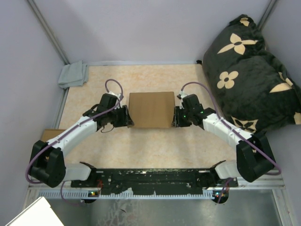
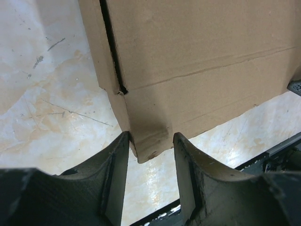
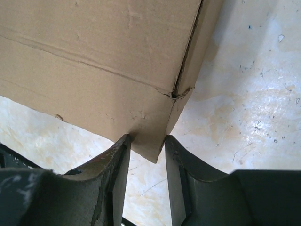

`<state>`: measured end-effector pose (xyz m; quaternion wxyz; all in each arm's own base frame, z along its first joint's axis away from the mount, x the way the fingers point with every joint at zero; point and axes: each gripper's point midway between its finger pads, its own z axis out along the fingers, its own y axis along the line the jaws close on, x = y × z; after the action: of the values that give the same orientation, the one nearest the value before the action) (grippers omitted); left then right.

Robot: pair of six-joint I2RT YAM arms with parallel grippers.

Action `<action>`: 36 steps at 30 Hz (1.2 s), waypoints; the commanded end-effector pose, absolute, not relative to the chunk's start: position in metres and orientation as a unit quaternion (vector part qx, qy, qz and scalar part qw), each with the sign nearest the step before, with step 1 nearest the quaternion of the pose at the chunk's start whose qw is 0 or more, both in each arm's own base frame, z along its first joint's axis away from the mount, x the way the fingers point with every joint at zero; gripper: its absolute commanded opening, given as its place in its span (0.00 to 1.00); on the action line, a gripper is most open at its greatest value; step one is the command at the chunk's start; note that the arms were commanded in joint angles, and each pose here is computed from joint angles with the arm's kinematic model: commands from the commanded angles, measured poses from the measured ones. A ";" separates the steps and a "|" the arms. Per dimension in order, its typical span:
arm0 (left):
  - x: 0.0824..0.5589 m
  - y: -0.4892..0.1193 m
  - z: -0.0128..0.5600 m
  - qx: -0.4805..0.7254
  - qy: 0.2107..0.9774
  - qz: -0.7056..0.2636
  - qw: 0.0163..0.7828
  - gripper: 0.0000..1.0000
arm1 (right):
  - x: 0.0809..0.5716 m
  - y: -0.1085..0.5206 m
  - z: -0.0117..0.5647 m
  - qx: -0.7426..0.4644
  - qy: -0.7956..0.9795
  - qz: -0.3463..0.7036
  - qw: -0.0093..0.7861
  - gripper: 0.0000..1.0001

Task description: Fold the paper box

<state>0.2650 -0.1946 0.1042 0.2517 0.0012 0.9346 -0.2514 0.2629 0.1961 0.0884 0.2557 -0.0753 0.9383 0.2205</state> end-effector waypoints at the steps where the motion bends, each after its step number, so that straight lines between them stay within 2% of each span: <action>1: 0.271 -0.206 0.130 0.011 0.919 -0.286 0.272 0.49 | 0.276 0.213 0.127 -0.083 0.916 0.266 0.288 0.34; 8: 0.271 -0.204 0.131 0.015 0.921 -0.280 0.271 0.49 | 0.276 0.210 0.122 -0.086 0.922 0.259 0.275 0.29; 21: 0.271 -0.203 0.136 0.021 0.923 -0.278 0.267 0.49 | 0.276 0.209 0.127 -0.087 0.922 0.262 0.271 0.30; 36: 0.265 -0.206 0.126 0.023 0.925 -0.289 0.247 0.49 | 0.274 0.212 0.115 -0.071 0.914 0.320 0.240 0.30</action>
<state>0.2637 -0.1935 0.1137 0.2433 0.0102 0.9360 -0.2541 0.2697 0.1942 0.1020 0.2337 -0.0580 0.9336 0.2653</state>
